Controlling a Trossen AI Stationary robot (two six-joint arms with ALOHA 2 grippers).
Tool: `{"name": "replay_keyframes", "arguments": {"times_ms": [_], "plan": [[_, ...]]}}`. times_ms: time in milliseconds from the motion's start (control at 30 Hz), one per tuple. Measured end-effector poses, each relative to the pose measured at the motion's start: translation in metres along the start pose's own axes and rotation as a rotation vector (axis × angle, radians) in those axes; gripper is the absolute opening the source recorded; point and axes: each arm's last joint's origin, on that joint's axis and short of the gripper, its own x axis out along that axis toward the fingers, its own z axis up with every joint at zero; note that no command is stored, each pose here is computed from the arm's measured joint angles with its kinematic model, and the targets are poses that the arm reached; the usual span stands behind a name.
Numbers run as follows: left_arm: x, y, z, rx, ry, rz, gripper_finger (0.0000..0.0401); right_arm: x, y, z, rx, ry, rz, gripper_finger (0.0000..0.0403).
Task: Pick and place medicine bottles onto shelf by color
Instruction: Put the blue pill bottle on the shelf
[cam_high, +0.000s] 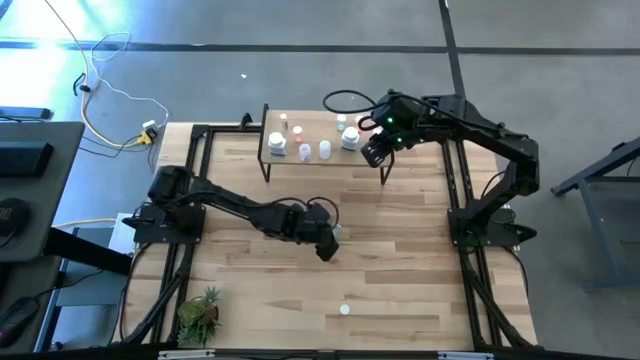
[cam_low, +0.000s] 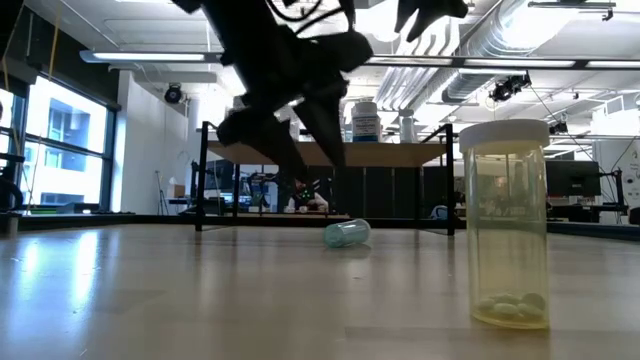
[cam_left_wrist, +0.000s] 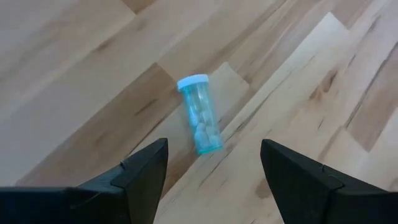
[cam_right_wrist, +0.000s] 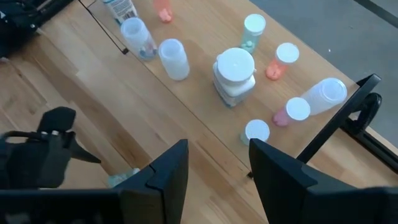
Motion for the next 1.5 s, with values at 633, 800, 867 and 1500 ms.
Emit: {"name": "replay_keyframes", "arguments": {"times_ms": [633, 800, 867, 1500], "plan": [[0.062, 0.008, -0.017, 0.067, 0.060, 0.098, 0.0248, 0.000, 0.000, -0.001, -0.004, 0.005, -0.005, 0.0161], [0.063, 0.008, -0.017, 0.144, 0.048, 0.101, 0.0248, 0.000, -0.001, -0.001, -0.005, 0.004, -0.011, 0.0161], [0.064, 0.008, -0.016, 0.184, 0.042, 0.096, 0.0248, 0.000, -0.001, -0.001, -0.005, 0.002, -0.015, 0.0161], [0.065, 0.011, -0.010, 0.338, 0.078, 0.056, 0.0086, 0.000, -0.001, -0.001, -0.007, 0.002, -0.017, 0.0161]]}}
